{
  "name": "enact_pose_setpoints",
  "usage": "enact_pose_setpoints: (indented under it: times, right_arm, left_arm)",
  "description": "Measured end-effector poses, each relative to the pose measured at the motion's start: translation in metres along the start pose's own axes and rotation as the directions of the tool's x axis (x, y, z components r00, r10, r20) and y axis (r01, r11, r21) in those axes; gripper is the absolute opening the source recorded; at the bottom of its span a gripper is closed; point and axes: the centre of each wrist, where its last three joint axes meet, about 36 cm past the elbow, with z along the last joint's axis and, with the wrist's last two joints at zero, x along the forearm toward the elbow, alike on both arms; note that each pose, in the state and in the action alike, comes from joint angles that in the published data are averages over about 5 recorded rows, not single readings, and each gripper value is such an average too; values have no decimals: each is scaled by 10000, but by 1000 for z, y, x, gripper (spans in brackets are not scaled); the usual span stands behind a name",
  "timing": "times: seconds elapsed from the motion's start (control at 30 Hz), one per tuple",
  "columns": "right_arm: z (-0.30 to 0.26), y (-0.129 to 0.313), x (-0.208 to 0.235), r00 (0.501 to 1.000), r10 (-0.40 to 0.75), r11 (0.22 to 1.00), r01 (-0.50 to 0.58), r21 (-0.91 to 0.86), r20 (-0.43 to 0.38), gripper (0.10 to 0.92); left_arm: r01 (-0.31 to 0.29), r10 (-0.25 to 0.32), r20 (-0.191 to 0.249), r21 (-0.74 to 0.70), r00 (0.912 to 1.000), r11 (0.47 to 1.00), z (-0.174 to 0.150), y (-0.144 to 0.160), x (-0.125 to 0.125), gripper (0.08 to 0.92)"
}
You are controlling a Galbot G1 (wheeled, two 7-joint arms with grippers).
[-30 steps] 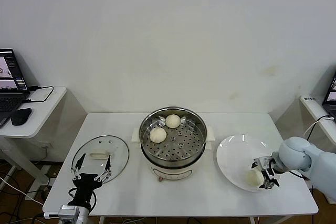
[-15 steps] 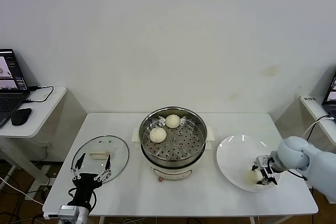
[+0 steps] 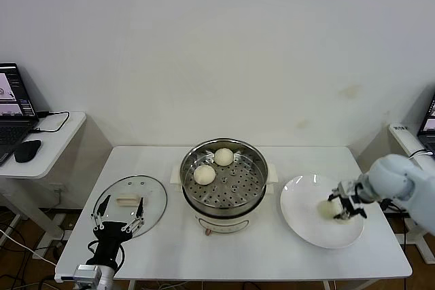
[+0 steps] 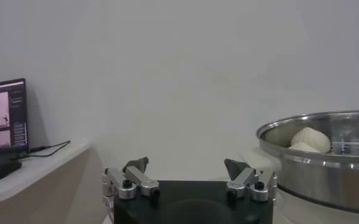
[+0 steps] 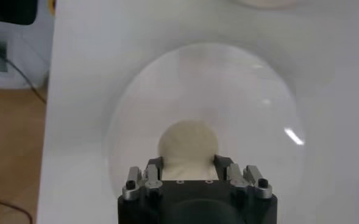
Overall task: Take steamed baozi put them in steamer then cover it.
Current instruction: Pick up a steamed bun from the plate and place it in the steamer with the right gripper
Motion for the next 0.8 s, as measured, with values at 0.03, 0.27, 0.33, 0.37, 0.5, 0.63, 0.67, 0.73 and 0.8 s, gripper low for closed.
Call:
enact_pose_setpoints:
  times: [0.03, 0.27, 0.33, 0.37, 0.5, 0.63, 0.67, 0.73, 0.8]
  right_arm:
    - [-1, -6, 8, 9999, 133, 9999, -132, -18, 72, 548]
    - [-26, -50, 64, 9902, 1210, 9922, -1227, 206, 690, 549]
    - [-42, -62, 78, 9845, 1483, 9873, -1528, 430, 936, 551]
    - [-50, -68, 84, 9813, 1599, 9844, -1666, 566, 1070, 551]
    - [-89, -87, 99, 9692, 1818, 9717, -2030, 1210, 1661, 551]
    - [-131, -100, 100, 9603, 1679, 9560, -2138, 2008, 2228, 551]
    - [-141, -102, 99, 9588, 1603, 9512, -2135, 2229, 2343, 551]
    - [-160, -105, 93, 9572, 1404, 9405, -2088, 2680, 2531, 551]
    - [-177, -107, 86, 9564, 1161, 9281, -2005, 3137, 2679, 551]
  left_arm:
    - [-9, 9, 14, -3, 10000, 10000, -1, 0, 0, 823]
    - [-27, 27, 94, -8, 10000, 10000, -4, 0, 0, 823]
    - [-13, 13, 102, -12, 9999, 10000, -4, 1, 0, 823]
    - [-2, 3, 104, -15, 9999, 10000, -4, 1, 0, 823]
    - [72, -72, 101, -27, 9999, 10000, -5, 3, 1, 823]
    - [169, -168, 92, -21, 9998, 9999, -5, 5, 2, 823]
    - [194, -194, 92, -17, 9998, 9998, -5, 5, 2, 823]
    - [240, -240, 92, -10, 9997, 9997, -5, 6, 3, 823]
    - [283, -283, 95, -5, 9996, 9996, -6, 6, 4, 823]
